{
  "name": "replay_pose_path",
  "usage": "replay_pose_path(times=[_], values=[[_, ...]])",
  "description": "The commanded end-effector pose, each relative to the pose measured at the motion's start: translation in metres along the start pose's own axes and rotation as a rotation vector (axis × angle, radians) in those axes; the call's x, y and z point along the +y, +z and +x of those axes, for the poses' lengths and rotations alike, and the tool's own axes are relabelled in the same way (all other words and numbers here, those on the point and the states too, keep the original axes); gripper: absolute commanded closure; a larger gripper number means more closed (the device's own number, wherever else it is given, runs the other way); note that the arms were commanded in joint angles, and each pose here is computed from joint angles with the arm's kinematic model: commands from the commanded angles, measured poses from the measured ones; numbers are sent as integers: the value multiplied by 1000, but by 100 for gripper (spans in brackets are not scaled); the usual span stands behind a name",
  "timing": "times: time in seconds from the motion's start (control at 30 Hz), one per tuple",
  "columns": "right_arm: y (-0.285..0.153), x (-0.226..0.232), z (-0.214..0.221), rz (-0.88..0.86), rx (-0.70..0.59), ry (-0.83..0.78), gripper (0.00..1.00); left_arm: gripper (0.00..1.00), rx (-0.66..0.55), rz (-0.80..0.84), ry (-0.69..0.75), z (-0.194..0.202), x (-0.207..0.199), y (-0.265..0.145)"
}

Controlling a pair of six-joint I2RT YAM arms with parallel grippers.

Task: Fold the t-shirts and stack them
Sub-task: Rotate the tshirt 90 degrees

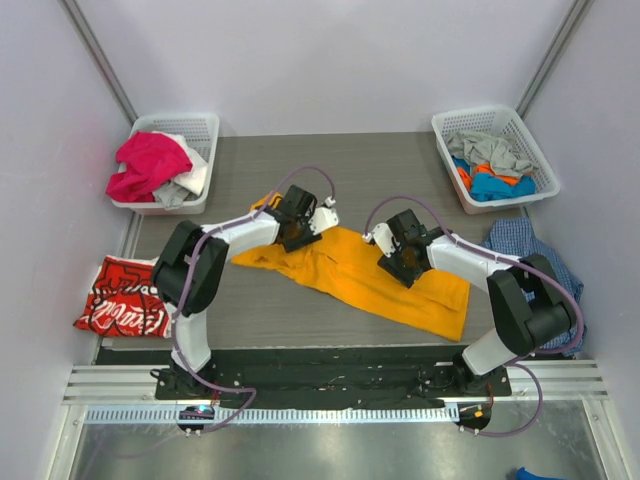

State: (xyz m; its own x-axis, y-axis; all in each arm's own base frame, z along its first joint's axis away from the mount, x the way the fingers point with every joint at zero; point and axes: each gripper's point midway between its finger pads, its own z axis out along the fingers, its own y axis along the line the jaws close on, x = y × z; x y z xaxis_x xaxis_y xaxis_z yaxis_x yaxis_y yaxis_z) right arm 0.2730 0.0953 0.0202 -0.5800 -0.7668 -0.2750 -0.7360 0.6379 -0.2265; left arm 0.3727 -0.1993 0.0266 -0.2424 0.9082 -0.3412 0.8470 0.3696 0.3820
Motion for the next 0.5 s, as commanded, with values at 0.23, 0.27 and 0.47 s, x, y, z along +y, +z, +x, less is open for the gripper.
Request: replay_pose_path(times=[0.23, 0.27, 0.47], values=[[18, 33, 2, -146, 16, -32, 45, 44, 153, 37, -12, 18, 46, 68], [18, 33, -1, -149, 9, -33, 45, 44, 153, 30, -18, 15, 54, 69], [24, 38, -25, -164, -8, -53, 45, 44, 128, -28, -13, -18, 100, 90]])
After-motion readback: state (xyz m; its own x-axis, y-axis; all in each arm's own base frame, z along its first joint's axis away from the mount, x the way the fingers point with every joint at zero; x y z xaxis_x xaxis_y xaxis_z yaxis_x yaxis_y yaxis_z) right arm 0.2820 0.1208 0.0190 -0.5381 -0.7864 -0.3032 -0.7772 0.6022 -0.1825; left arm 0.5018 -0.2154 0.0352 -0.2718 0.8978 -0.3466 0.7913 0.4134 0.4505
